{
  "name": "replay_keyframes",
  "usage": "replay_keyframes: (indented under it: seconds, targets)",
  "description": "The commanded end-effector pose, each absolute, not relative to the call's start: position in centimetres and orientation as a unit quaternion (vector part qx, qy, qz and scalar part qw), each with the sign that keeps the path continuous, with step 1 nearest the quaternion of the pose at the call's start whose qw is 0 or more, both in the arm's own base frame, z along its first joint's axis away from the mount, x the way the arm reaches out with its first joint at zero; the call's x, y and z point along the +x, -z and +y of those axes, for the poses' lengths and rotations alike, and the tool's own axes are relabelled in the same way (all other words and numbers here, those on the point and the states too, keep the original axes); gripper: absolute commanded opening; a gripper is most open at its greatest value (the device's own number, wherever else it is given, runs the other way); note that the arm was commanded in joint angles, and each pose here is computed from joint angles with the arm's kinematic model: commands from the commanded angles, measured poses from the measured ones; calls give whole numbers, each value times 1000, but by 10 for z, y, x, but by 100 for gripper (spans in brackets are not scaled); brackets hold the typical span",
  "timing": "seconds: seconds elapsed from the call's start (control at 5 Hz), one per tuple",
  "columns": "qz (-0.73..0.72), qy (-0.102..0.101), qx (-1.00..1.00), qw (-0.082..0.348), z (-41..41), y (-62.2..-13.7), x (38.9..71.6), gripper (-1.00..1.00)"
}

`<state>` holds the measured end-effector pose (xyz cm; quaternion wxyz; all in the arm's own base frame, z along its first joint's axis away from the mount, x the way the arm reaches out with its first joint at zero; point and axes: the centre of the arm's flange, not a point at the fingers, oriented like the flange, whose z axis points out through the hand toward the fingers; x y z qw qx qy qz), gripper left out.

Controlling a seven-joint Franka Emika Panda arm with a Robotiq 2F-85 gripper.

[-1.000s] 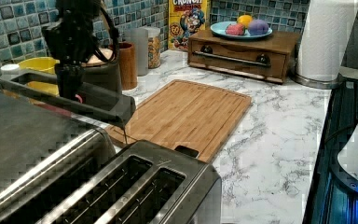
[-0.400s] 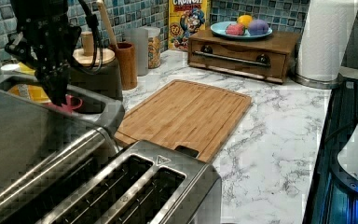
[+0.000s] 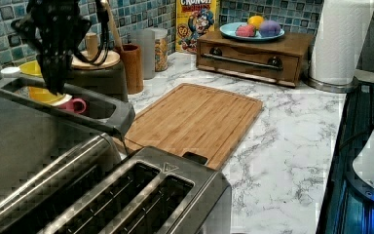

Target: Close the oven.

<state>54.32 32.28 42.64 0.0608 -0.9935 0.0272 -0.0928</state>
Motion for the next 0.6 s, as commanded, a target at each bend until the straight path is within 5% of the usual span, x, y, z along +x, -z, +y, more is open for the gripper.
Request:
replay_keyframes:
  seconds: [0.2, 0.6]
  targets:
    - [-11, 215, -975, 57, 311, -552, 488, -100]
    - [-11, 215, -975, 57, 311, -552, 488, -100]
